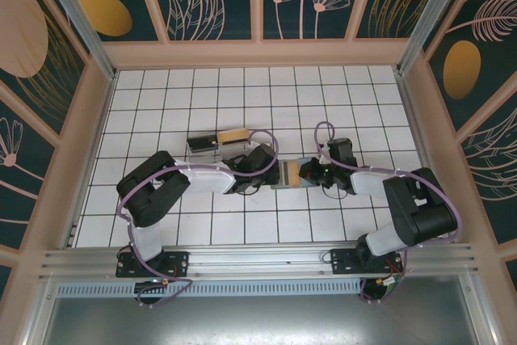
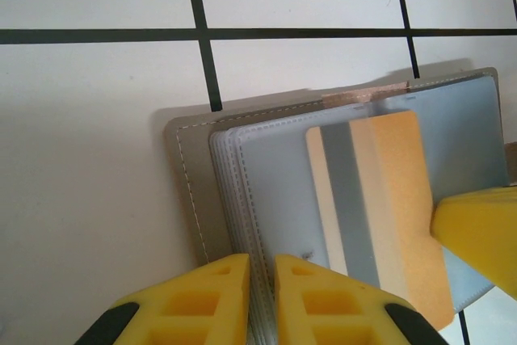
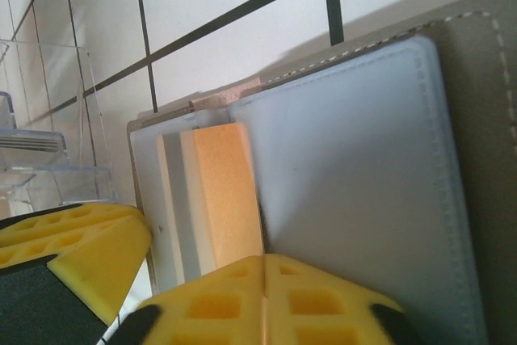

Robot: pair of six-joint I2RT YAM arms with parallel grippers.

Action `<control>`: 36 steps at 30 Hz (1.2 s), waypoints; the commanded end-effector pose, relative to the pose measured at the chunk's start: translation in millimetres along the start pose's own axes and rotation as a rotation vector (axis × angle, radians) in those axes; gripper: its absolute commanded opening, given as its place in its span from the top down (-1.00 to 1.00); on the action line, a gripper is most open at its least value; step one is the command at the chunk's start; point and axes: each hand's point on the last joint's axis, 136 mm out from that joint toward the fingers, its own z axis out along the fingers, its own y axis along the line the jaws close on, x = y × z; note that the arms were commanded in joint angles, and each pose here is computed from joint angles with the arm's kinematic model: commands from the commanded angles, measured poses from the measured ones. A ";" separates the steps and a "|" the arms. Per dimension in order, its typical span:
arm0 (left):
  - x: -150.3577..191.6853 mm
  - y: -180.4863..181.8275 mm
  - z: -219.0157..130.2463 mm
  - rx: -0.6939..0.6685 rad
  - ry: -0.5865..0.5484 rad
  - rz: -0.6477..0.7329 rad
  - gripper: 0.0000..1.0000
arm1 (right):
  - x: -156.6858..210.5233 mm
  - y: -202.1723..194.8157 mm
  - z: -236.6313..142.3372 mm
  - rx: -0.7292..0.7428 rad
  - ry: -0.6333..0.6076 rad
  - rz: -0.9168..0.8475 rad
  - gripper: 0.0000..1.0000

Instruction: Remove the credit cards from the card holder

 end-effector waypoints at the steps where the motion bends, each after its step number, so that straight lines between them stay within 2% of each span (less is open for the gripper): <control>1: 7.5 12.4 5.1 -0.066 0.037 0.020 0.65 | 4.8 3.4 -2.4 -0.039 0.014 -0.001 0.56; 3: 7.8 11.2 5.7 -0.062 0.038 0.021 0.65 | 5.5 4.0 -0.6 -0.048 0.020 -0.002 0.48; 12: 9.3 10.2 6.9 -0.057 0.046 0.024 0.66 | 9.2 4.8 6.8 -0.076 0.051 0.008 0.48; 14: 9.1 10.1 6.3 -0.056 0.045 0.023 0.66 | 9.1 2.1 7.0 -0.062 0.048 0.014 0.58; 17: 8.8 11.0 5.0 -0.060 0.043 0.024 0.66 | 9.0 -6.6 3.6 -0.027 0.033 0.027 0.90; 18: 8.9 12.0 4.9 -0.063 0.042 0.026 0.66 | 8.3 -9.8 1.6 -0.015 0.025 0.033 0.94; 30: 8.8 11.8 4.5 -0.062 0.043 0.031 0.66 | -2.9 -33.0 -27.3 0.055 -0.059 0.085 0.94; 36: 6.6 6.5 2.0 -0.041 0.038 0.031 0.66 | -5.4 -28.5 -44.5 0.035 -0.109 0.079 1.00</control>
